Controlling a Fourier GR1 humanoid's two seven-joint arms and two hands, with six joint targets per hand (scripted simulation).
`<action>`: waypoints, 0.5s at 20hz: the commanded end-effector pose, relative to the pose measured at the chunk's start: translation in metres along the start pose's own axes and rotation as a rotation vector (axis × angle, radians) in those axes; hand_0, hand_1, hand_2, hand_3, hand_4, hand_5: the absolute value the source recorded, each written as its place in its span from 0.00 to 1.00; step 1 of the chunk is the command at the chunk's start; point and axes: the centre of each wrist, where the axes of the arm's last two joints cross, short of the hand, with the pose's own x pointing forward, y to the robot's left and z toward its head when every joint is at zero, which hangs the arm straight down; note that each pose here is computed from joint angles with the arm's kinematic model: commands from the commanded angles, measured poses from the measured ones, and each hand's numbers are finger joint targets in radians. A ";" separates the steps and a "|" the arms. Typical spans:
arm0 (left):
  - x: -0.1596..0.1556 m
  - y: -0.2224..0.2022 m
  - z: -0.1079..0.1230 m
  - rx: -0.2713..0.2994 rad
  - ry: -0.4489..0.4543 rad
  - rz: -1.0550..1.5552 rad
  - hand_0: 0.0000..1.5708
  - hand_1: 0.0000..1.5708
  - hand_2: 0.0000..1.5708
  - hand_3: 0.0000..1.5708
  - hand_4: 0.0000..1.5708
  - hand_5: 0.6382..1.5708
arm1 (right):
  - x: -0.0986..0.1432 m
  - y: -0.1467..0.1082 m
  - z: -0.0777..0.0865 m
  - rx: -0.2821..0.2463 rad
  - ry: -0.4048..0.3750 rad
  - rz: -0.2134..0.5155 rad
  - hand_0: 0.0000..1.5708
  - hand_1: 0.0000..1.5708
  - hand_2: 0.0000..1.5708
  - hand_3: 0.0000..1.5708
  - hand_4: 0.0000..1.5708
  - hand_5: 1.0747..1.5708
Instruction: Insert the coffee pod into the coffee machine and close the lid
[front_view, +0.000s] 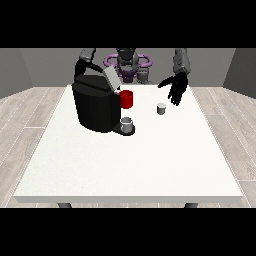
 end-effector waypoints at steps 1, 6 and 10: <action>-0.011 -0.010 -0.012 -0.035 0.039 -0.055 0.00 0.00 0.00 0.00 0.00 1.00 | 0.007 -0.006 -0.011 -0.006 -0.008 0.017 0.00 0.00 0.00 0.00 0.00 1.00; -0.021 0.003 -0.017 -0.004 0.024 -0.147 0.00 0.00 0.00 0.00 0.00 1.00 | -0.004 0.014 -0.005 -0.015 0.015 0.004 0.00 0.00 0.00 0.00 0.00 1.00; 0.005 -0.033 -0.042 0.037 -0.019 -0.171 0.31 0.31 0.46 0.31 0.00 1.00 | 0.004 0.009 -0.027 0.005 0.052 -0.044 0.00 0.00 0.00 0.00 0.00 1.00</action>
